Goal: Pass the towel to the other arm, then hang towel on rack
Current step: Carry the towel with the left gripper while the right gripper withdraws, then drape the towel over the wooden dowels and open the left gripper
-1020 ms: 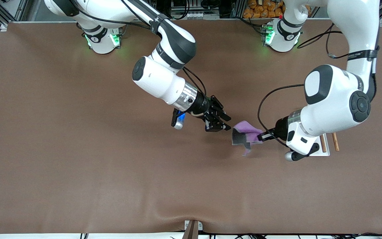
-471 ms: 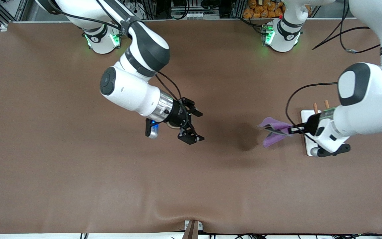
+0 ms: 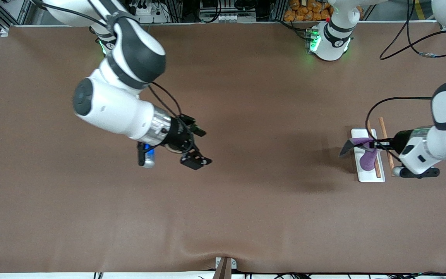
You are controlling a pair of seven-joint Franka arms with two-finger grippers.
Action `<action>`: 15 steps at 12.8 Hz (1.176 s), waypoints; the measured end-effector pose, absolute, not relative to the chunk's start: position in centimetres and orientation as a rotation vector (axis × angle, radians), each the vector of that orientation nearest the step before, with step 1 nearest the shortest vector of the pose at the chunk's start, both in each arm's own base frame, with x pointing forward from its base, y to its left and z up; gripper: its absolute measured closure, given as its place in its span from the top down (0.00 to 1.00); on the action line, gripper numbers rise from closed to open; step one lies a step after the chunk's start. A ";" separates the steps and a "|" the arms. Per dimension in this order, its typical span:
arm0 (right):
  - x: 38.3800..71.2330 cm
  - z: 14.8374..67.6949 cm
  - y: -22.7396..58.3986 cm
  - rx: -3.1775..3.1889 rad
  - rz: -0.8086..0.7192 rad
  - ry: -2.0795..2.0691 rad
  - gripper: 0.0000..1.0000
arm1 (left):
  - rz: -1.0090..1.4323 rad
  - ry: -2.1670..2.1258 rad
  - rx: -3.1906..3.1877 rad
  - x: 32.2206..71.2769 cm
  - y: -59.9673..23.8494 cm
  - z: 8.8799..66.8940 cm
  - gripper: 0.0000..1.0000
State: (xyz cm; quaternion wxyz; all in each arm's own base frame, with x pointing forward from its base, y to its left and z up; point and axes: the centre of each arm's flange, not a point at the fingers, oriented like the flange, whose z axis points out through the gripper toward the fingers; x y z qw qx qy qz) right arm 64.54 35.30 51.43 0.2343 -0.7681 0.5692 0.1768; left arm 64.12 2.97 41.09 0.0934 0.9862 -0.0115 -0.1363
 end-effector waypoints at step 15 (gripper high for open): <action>63.5 58.3 16.6 -2.918 0.199 0.547 1.00 | -0.272 -0.287 2.837 62.2 20.7 34.8 0.06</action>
